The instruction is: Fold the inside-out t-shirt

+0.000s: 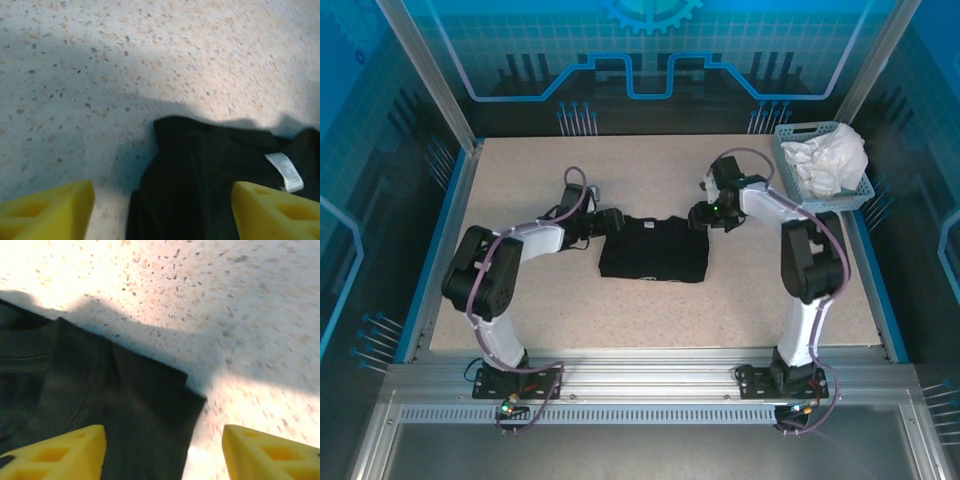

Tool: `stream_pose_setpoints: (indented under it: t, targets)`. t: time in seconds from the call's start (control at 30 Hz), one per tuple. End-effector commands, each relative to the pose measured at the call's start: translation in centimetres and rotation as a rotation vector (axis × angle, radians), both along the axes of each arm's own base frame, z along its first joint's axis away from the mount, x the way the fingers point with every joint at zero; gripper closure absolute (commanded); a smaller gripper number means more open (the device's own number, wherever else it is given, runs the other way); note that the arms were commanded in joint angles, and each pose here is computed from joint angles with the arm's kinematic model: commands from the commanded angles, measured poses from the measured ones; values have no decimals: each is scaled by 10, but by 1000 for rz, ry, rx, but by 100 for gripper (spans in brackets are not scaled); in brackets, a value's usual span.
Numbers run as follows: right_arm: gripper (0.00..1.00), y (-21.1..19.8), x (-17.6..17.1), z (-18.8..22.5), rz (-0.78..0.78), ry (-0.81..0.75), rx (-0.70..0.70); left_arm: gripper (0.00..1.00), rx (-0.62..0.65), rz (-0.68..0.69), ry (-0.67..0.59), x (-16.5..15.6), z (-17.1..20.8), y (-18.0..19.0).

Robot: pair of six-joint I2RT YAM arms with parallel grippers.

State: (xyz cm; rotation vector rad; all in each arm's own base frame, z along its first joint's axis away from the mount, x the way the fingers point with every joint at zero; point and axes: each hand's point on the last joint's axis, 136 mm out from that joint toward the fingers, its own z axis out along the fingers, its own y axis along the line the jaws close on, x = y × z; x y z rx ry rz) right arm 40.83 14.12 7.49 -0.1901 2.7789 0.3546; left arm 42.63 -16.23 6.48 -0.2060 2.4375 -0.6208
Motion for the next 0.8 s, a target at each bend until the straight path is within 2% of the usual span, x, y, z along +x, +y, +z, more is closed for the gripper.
stream_pose_setpoints:
  t: [0.0,0.2,0.4,0.63,0.7,0.77]
  targets:
    - [30,-3,-20,25,-12,-39,30,18,-59,-56,119,-36,0,-8]
    - [28,11,-36,22,5,-35,92,16,-147,-139,206,-55,-18,-32]
    - [28,14,-41,20,11,-32,119,23,-160,-210,229,-58,-31,-60]
    - [29,12,-47,22,12,-43,117,52,-160,-202,273,-58,-49,-68]
    - [29,11,-48,24,12,-50,120,64,-150,-205,281,-57,-52,-67]
    - [29,11,-48,27,13,-57,122,80,-149,-215,277,-55,-50,-64]
